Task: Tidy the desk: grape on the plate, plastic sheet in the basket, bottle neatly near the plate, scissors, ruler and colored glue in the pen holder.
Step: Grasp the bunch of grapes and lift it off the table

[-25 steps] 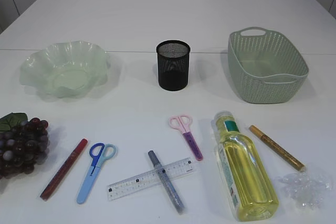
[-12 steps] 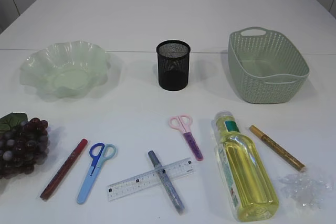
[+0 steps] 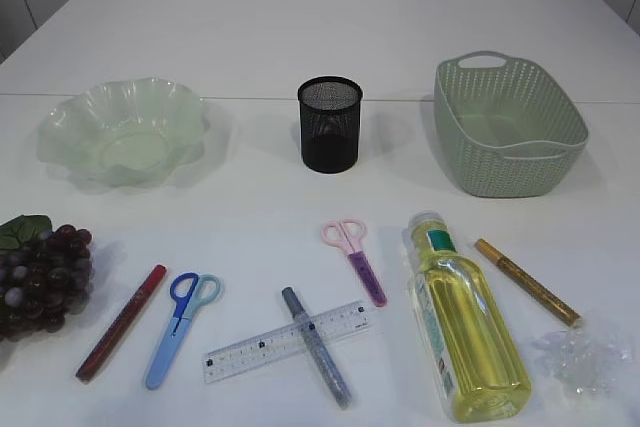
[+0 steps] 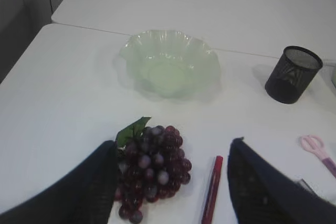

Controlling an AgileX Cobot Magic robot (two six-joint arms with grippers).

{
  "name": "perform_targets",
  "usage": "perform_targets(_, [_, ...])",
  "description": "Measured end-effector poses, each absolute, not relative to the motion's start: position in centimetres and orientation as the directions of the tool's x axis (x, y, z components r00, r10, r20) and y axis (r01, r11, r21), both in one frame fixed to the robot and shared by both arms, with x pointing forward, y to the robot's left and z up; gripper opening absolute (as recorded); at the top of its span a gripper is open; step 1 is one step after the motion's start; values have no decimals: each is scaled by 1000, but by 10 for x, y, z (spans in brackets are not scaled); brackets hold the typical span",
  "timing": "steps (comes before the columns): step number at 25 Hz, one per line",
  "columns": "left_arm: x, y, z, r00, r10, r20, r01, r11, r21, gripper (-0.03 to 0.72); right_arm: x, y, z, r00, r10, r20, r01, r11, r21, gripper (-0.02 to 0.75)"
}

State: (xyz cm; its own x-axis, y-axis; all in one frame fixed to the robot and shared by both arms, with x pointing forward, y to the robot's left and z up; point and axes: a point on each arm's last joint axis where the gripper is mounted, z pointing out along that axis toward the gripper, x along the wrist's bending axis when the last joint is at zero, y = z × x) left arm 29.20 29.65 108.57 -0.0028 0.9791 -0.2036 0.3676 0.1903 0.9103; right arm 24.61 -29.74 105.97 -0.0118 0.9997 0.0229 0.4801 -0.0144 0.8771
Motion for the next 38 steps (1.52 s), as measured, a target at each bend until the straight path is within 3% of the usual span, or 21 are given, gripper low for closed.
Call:
perform_targets(4, [341,294,1080,-25,979,-201,441,191,877,479,270,-297,1063,1,999,41,525,-35,851,501])
perform_targets(12, [411,287,1035,-108,965,-240,689,247,682,479,325,-296,1069,23,998,63,680,-62,731,501])
perform_targets(19, [455,284,1031,-67,987,-148,771,146,620,477,368,-295,1080,31,997,68,756,-68,651,500])
perform_targets(28, [511,280,1002,-15,998,-69,940,37,338,464,386,-295,1072,36,997,68,796,-70,601,500])
perform_targets(38, [559,272,977,-8,995,-97,984,26,177,457,387,-295,1073,27,998,61,792,-59,608,498])
